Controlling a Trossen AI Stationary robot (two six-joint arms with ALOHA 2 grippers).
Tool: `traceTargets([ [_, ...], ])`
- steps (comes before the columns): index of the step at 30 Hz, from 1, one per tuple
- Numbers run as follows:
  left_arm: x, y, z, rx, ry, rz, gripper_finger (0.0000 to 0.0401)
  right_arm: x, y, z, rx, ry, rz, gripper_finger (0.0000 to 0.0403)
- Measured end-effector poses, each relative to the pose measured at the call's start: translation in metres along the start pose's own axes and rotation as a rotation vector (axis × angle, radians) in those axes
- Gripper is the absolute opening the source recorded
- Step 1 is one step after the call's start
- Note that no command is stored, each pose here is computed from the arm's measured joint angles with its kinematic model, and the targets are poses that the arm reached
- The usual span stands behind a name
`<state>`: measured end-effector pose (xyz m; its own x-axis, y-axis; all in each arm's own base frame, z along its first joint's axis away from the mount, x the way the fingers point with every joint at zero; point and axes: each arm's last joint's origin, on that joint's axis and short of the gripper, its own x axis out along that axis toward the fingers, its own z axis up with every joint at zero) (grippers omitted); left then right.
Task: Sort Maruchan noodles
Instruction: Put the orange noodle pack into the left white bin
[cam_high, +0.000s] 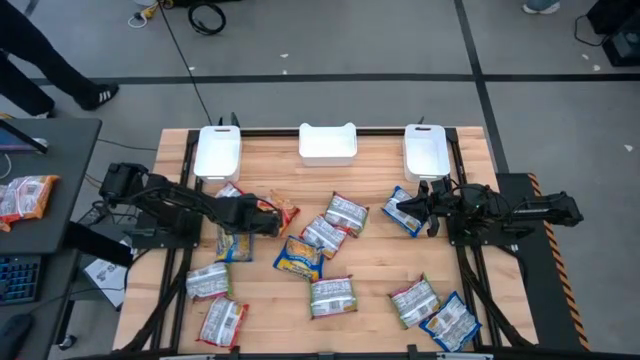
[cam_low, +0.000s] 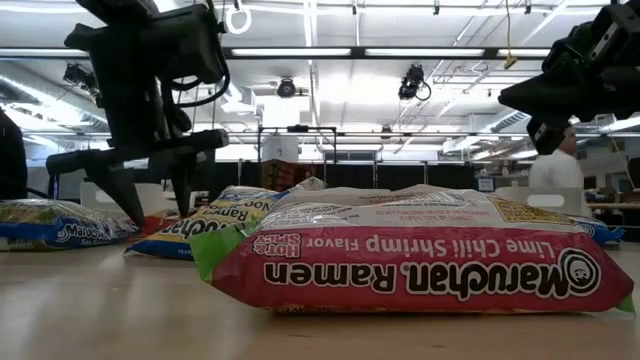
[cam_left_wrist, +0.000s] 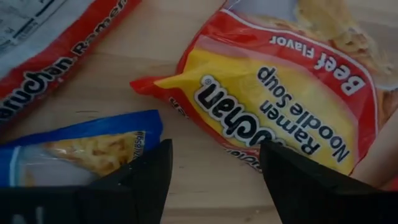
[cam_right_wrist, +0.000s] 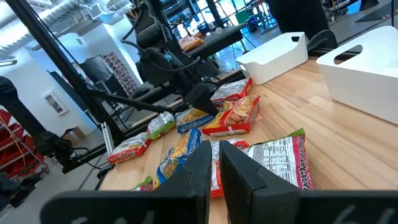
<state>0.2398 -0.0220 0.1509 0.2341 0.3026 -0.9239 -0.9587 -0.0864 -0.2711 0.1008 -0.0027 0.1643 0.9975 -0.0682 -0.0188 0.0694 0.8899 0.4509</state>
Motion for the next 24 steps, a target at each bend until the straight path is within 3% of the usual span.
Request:
traceTargets([
  [6,-0.001,-0.008,-0.002,-0.045,-0.023,-0.093,0.0245,0.0,0.0,0.0,0.0,0.0,0.0,0.0037],
  [11,-0.005,-0.017,-0.01,0.18,-0.057,-0.209,0.0245,0.0,0.0,0.0,0.0,0.0,0.0,0.0037],
  [13,-0.01,-0.021,-0.014,0.319,-0.057,-0.225,0.0245,0.0,0.0,0.0,0.0,0.0,0.0,0.0037],
  [16,-0.026,-0.032,-0.02,0.645,-0.089,-0.249,0.0245,0.0,0.0,0.0,0.0,0.0,0.0,0.0037],
  [20,-0.045,-0.037,-0.02,1.065,-0.198,-0.151,0.0245,0.0,0.0,0.0,0.0,-0.001,0.0,0.0037],
  [24,-0.046,-0.036,-0.018,1.468,-0.299,-0.057,0.0245,0.0,0.0,0.0,0.0,0.0,0.0,0.0037],
])
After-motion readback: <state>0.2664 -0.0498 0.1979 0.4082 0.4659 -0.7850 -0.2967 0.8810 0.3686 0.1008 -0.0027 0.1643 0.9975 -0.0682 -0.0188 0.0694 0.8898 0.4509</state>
